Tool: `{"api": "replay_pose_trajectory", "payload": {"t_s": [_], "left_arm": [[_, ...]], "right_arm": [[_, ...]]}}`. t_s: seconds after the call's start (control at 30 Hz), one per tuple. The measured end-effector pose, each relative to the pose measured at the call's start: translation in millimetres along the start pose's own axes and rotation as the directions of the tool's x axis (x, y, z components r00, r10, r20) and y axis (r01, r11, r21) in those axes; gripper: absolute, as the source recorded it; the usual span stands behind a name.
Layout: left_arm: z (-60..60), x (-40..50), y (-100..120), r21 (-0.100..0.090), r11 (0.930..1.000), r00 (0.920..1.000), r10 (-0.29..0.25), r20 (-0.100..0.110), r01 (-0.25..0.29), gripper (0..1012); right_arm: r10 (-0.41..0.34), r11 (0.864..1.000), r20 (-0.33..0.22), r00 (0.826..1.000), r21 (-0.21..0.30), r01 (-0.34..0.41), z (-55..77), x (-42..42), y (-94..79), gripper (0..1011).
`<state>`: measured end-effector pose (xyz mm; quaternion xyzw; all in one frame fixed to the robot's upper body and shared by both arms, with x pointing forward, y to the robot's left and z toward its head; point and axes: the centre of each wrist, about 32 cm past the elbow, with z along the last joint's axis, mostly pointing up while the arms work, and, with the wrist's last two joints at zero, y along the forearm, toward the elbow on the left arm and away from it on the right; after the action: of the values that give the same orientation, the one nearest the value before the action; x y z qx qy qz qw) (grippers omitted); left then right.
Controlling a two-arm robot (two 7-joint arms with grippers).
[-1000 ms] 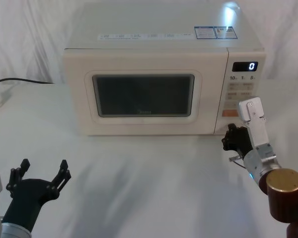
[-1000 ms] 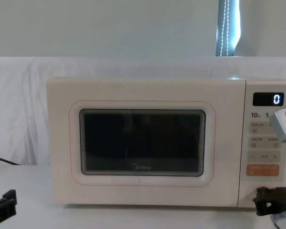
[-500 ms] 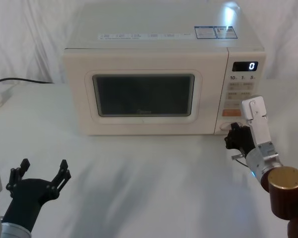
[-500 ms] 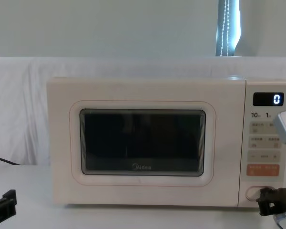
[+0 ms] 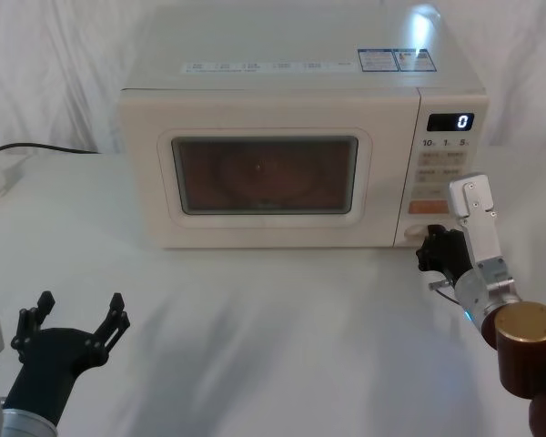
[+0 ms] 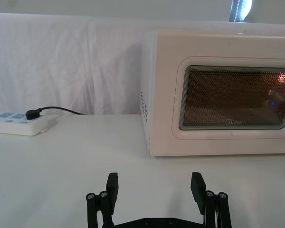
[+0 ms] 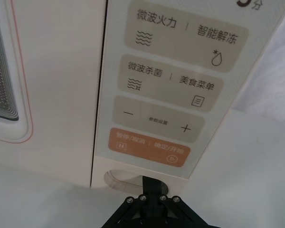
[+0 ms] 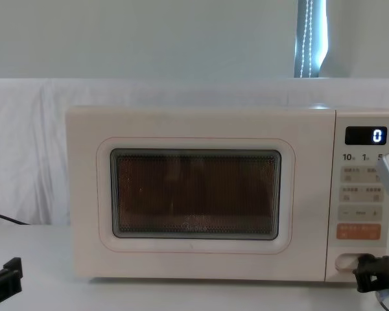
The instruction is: Press the button to open the microwave door with one hand; close the microwave door with the other hand.
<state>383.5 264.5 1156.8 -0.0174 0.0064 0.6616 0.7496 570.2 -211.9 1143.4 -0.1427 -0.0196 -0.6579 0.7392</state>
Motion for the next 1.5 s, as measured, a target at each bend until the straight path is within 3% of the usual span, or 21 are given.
{"api": "replay_pose_trajectory", "payload": {"t_s": [1.17, 1.5], "left_arm": [[0.0, 0.0, 0.0, 0.0, 1.0, 1.0, 0.0, 0.0, 0.0, 1001], [0.0, 0.0, 0.0, 0.0, 1.0, 1.0, 0.0, 0.0, 0.0, 1001]], "right_arm": [[0.01, 1.0, -0.007, 1.0, 0.0, -0.01, 0.7, -0.3, 14.3, 0], [0.024, 1.0, -0.011, 1.0, 0.01, -0.024, 1.1, 1.5, 11.4, 0]]}}
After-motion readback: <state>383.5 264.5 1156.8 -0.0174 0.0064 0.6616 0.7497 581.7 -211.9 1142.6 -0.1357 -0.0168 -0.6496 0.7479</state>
